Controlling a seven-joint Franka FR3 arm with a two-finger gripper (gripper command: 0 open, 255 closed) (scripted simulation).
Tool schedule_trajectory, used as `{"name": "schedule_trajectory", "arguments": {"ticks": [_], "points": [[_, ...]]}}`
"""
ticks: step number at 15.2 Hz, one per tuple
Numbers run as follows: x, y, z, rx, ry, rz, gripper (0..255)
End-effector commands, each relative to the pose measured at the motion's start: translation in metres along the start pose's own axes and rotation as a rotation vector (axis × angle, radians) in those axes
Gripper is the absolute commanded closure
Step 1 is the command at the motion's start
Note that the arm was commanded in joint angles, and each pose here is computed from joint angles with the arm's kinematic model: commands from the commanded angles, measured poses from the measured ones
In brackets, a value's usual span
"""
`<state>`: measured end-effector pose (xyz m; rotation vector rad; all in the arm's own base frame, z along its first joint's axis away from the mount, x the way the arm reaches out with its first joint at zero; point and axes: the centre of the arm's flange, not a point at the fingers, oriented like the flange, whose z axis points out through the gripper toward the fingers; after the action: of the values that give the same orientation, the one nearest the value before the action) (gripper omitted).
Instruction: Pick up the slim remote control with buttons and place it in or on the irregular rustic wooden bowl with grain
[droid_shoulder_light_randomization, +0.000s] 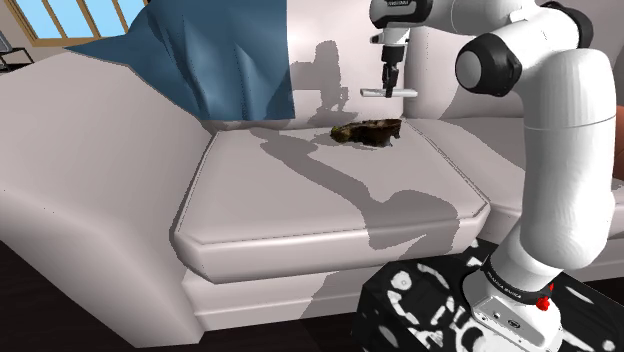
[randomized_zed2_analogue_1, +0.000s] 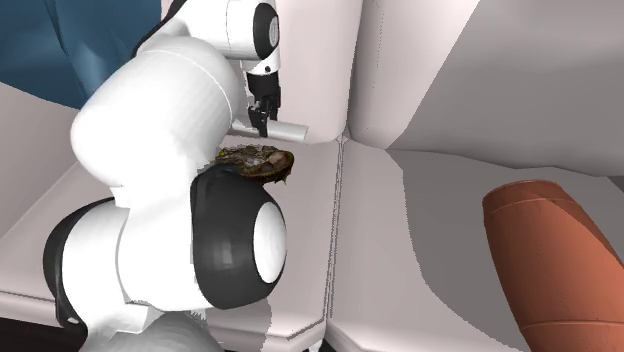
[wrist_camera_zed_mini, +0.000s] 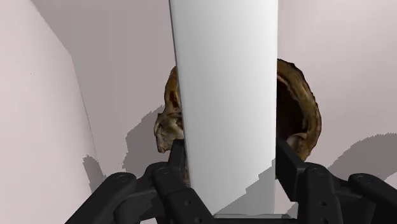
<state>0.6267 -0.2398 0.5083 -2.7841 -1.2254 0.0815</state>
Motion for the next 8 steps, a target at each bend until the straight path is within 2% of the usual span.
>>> {"name": "schedule_trajectory", "arguments": {"ticks": [1, 6, 8], "points": [[0.023, -0.010, 0.001, -0.001, 0.000, 0.001, 255], [0.086, -0.034, 0.003, -0.001, 0.000, 0.001, 255], [0.086, -0.033, 0.014, -0.001, 0.000, 0.001, 255]]}}
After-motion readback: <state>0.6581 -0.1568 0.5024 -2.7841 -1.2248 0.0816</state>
